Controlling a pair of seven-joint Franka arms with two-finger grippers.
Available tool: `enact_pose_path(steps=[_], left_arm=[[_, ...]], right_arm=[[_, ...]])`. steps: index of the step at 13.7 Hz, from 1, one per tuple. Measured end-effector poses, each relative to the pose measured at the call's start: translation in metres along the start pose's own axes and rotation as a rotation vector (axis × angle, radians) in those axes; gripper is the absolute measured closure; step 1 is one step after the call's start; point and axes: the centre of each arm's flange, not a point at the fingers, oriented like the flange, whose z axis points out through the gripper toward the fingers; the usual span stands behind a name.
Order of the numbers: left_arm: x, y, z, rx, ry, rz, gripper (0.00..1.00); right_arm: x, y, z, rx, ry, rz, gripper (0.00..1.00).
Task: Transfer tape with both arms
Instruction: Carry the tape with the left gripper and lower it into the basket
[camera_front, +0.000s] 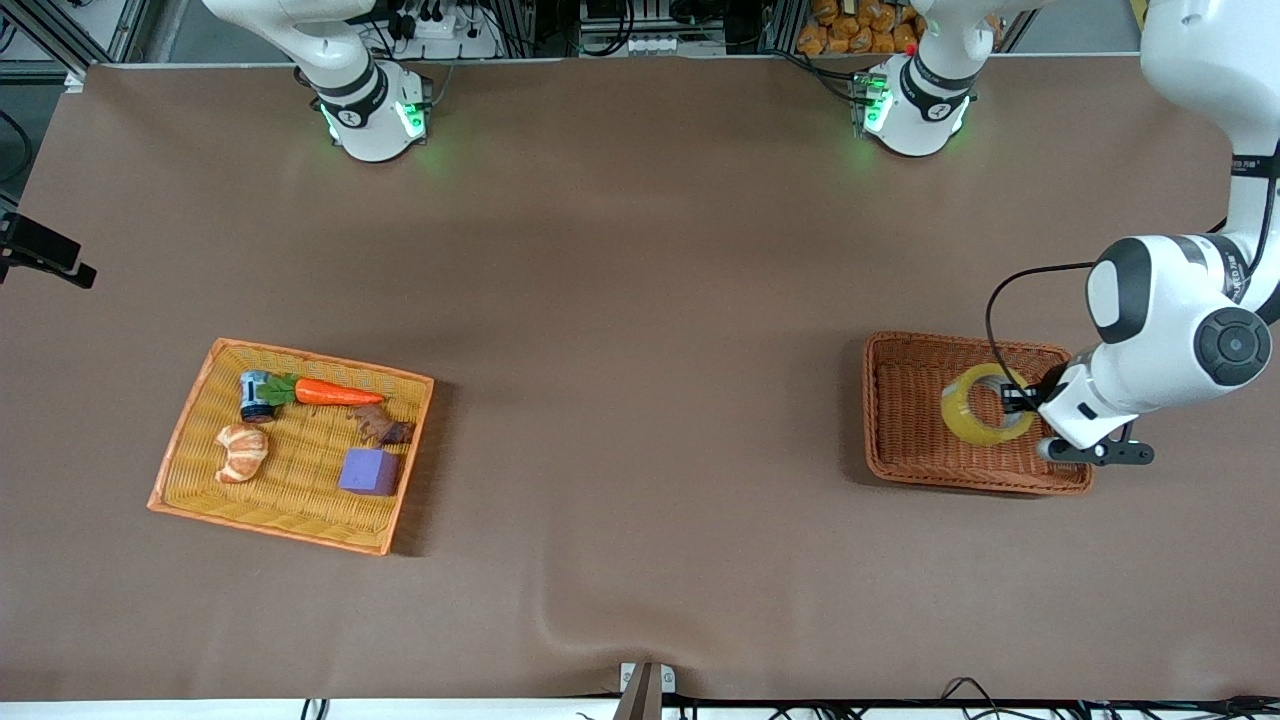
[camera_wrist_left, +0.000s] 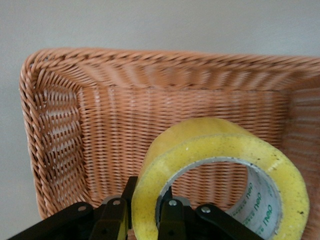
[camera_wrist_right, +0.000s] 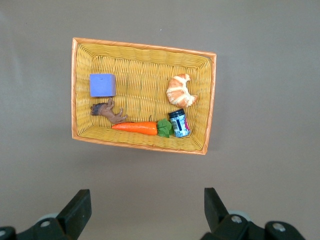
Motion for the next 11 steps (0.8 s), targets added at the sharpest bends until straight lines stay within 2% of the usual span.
enact_pose_path(steps=[5, 6, 11], left_arm=[[-0.003, -0.008, 0.054, -0.014, -0.006, -0.004, 0.78], [-0.002, -0.007, 0.058, -0.014, 0.001, -0.004, 0.72], [0.009, -0.009, 0.054, -0.012, 0.046, -0.005, 0.22]], right_arm=[[0.0, -0.003, -0.003, 0.0, 0.007, -0.005, 0.0], [0.0, -0.002, -0.003, 0.0, 0.007, -0.004, 0.0], [0.0, -0.001, -0.003, 0.0, 0.007, -0.002, 0.0]])
